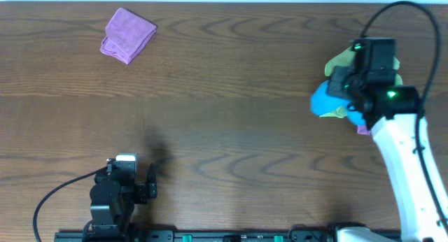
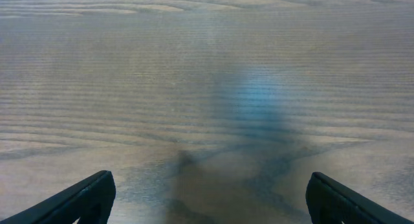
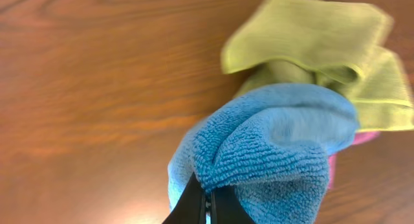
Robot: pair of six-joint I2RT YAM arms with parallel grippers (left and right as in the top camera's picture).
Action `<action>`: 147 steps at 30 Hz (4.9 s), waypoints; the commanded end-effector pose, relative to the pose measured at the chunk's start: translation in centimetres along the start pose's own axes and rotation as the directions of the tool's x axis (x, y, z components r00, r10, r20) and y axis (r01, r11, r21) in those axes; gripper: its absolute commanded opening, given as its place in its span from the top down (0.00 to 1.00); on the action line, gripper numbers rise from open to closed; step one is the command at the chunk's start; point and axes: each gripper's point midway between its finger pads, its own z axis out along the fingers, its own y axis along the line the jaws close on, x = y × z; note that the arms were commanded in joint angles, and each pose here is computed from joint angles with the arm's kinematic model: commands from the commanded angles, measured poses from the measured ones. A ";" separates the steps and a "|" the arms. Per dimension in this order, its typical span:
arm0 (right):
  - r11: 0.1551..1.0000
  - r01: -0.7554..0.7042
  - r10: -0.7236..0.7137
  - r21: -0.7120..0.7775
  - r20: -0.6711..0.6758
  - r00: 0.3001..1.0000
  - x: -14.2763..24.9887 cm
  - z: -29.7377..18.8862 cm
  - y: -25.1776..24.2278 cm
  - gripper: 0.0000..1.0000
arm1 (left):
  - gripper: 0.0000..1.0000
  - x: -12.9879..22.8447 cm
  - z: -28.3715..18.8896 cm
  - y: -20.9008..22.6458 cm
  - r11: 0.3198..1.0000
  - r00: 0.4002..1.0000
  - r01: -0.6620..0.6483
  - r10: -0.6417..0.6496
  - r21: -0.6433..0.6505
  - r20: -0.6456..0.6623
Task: Fold the cloth
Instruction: 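Reach the right gripper to the cloth pile and grasp the blue cloth, then lift the blue cloth with the right gripper and pull it leftward, then drag the blue cloth across the table center to spread it flat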
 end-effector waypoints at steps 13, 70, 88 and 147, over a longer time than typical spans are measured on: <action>0.845 0.399 -0.412 -0.356 0.043 0.910 8.2 -6.8 17.5 0.99 | 0.05 0.4 0.2 0.1 1.000 1.000 -0.013 0.013 -0.007 -0.010; 0.958 -0.109 0.011 -0.266 -0.344 0.939 9.0 10.4 20.1 0.37 | 0.05 0.4 0.2 0.1 1.000 1.000 -0.013 0.013 -0.007 -0.010; 0.952 -0.189 0.045 -0.241 -0.500 0.865 13.2 15.4 20.1 0.56 | 0.05 0.5 0.2 0.1 1.000 1.000 -0.013 0.013 -0.007 -0.010; 0.671 -0.052 0.006 -0.740 -0.065 0.998 4.8 9.0 34.8 0.99 | 0.05 0.4 0.2 0.1 1.000 1.000 -0.013 0.013 -0.007 -0.010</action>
